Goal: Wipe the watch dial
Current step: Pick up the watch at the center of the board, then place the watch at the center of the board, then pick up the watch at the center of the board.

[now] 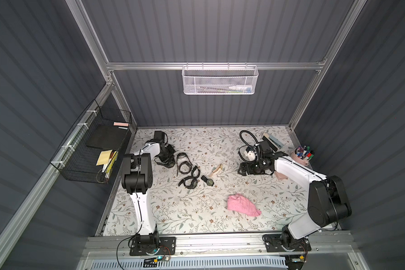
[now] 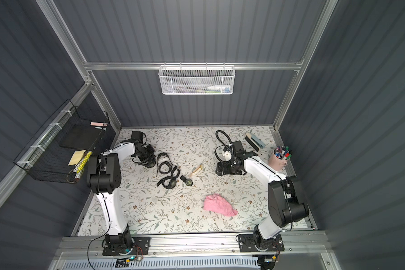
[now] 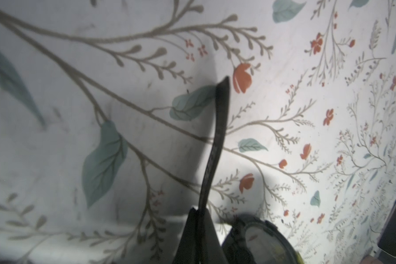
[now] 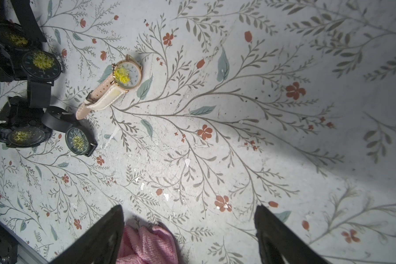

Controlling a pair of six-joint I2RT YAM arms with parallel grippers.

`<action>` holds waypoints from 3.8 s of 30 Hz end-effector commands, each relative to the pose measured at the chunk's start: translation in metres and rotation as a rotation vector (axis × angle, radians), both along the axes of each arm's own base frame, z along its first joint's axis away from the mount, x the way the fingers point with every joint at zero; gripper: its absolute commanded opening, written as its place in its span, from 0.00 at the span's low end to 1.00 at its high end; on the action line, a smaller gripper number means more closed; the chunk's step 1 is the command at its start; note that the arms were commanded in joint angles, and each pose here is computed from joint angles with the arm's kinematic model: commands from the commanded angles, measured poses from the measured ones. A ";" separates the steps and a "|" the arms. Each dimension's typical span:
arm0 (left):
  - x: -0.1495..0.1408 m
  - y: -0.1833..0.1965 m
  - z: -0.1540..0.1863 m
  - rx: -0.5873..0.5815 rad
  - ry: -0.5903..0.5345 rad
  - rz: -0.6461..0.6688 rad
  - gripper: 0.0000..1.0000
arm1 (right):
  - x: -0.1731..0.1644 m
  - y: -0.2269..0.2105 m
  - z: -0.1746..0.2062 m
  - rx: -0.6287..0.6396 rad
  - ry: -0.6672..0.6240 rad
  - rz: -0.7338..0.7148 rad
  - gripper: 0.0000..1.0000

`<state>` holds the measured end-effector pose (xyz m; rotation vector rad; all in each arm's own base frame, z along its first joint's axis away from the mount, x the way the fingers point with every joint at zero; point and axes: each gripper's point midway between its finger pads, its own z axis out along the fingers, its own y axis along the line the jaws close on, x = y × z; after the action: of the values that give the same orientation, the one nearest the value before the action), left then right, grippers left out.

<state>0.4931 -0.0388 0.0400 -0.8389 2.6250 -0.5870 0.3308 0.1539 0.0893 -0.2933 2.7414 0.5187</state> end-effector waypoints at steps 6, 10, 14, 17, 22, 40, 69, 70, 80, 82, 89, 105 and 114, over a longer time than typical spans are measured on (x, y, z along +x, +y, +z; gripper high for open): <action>0.015 -0.020 0.087 -0.135 -0.201 -0.010 0.00 | -0.012 -0.003 0.014 0.002 -0.016 -0.009 0.90; 0.022 -0.020 0.117 -0.168 -0.275 0.033 0.00 | -0.012 -0.002 0.018 0.018 -0.028 -0.013 0.90; 0.029 -0.032 0.149 -0.204 -0.351 0.058 0.00 | -0.012 0.000 0.020 0.029 -0.026 -0.017 0.90; 0.037 -0.059 0.167 -0.216 -0.380 0.037 0.00 | -0.012 0.002 0.025 0.043 -0.031 -0.017 0.90; 0.045 -0.120 0.178 -0.291 -0.403 -0.013 0.00 | -0.019 0.008 0.036 0.093 -0.065 0.013 0.90; 0.043 -0.244 0.075 -0.085 -0.137 0.029 0.00 | -0.046 -0.011 0.027 0.035 -0.040 -0.042 0.91; 0.035 -0.252 -0.005 0.028 0.016 -0.108 0.44 | -0.059 -0.013 0.003 0.028 0.045 -0.057 0.91; 0.036 -0.251 -0.003 0.029 0.005 -0.130 0.46 | -0.059 -0.014 0.003 0.026 0.046 -0.058 0.91; 0.029 -0.243 -0.016 0.054 0.043 -0.301 0.49 | -0.055 -0.011 -0.001 0.032 0.052 -0.059 0.91; 0.027 -0.244 -0.016 0.046 0.049 -0.315 0.49 | -0.054 -0.011 -0.001 0.033 0.052 -0.057 0.90; 0.025 -0.244 -0.020 0.048 0.055 -0.331 0.43 | -0.052 -0.010 -0.004 0.029 0.058 -0.053 0.91; 0.020 -0.245 -0.022 0.041 0.041 -0.353 0.30 | -0.054 -0.011 -0.005 0.028 0.050 -0.053 0.91; 0.020 -0.253 -0.014 -0.004 0.022 -0.372 0.10 | -0.060 -0.013 -0.001 0.030 0.047 -0.053 0.91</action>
<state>0.5251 -0.2932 0.0320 -0.3680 2.7691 -0.6764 0.2760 0.1409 0.0847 -0.2006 2.7805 0.5522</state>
